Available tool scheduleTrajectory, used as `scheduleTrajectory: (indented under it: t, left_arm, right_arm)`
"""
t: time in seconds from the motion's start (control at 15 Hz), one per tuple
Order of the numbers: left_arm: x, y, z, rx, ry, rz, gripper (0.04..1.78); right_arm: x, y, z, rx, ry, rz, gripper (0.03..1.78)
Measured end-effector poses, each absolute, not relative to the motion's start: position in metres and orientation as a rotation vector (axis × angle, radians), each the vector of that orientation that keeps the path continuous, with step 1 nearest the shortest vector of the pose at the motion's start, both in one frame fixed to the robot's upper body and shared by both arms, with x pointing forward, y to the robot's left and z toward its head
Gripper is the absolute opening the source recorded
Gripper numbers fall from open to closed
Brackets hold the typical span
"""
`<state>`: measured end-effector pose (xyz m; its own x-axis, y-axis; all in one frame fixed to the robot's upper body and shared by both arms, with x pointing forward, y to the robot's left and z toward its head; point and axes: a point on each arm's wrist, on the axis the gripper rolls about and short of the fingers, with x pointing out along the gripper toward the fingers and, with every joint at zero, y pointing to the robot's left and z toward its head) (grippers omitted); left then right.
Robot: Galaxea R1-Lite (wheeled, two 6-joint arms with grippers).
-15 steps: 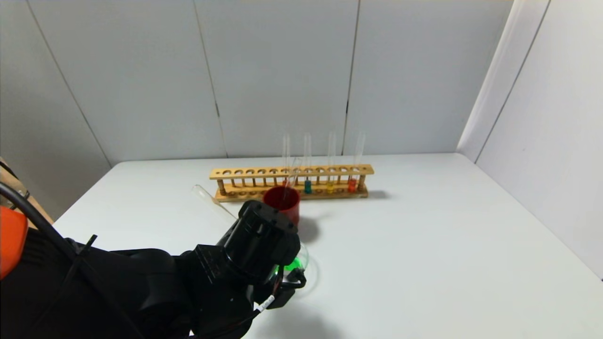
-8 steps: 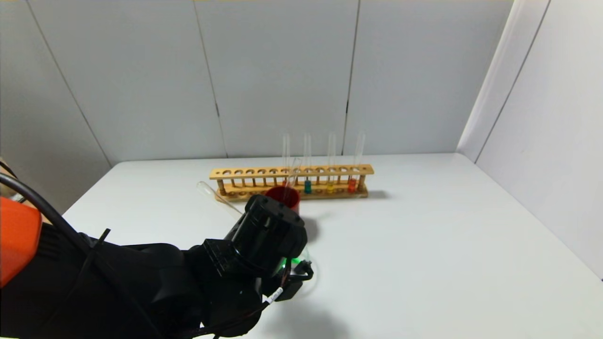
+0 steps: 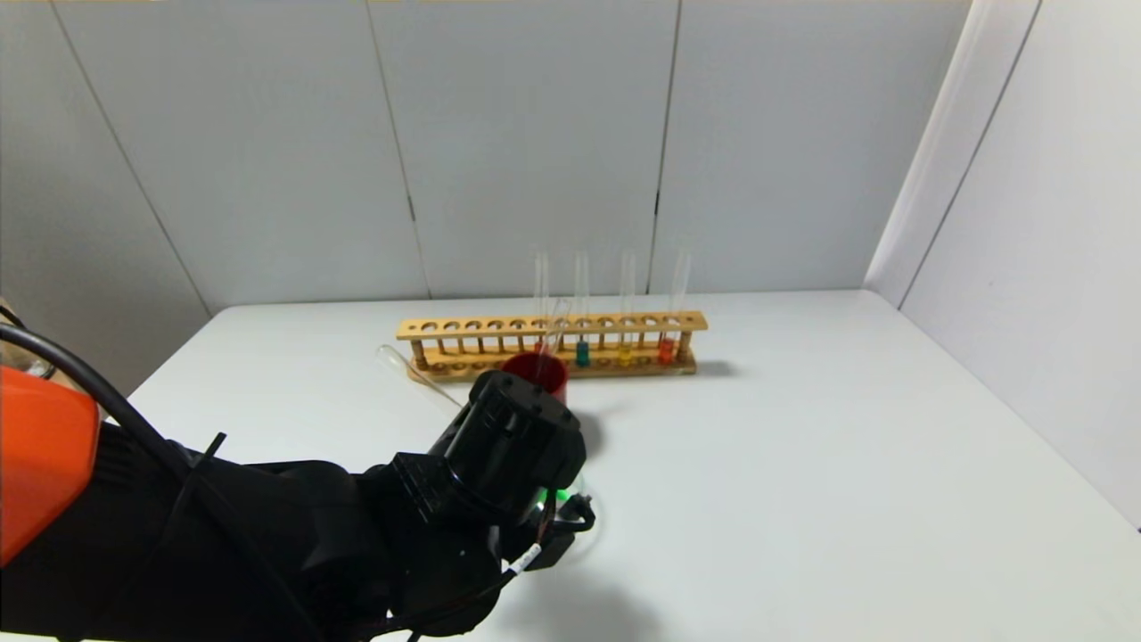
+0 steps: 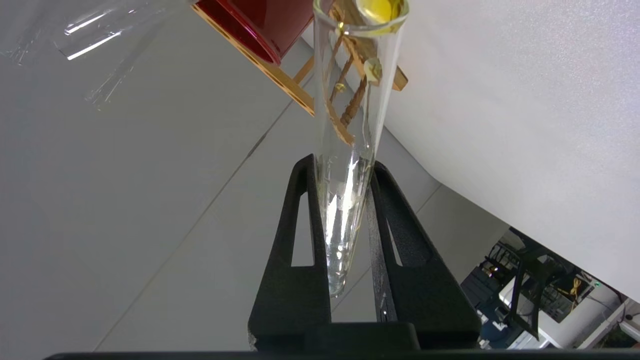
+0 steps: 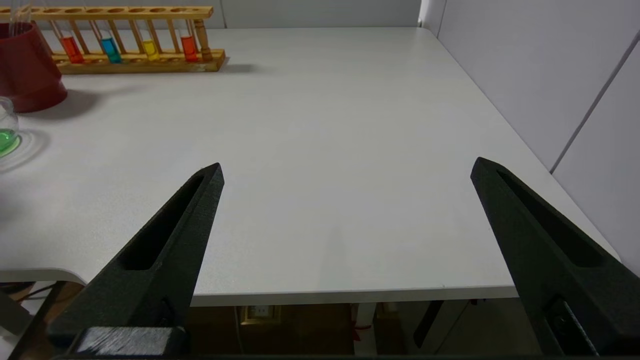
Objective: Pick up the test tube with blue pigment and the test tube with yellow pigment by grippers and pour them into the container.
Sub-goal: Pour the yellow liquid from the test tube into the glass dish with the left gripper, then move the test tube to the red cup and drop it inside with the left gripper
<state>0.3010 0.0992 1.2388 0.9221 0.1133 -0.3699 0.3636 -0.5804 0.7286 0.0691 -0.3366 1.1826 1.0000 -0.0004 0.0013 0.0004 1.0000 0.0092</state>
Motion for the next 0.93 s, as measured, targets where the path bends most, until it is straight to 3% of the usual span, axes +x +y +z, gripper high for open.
scheduleTrajectory:
  t: [0.33,0.93]
  left_arm:
    - [0.302,0.099,1.245,2.089,0.317,-0.308,0.27]
    - [0.297,0.115,1.289,1.542,0.251,-0.130,0.27]
  right_arm:
    - [0.069,-0.337,1.183,0.009,-0.001,0.000,1.74]
    - [0.069,-0.337,1.183,0.009,-0.001,0.000,1.74]
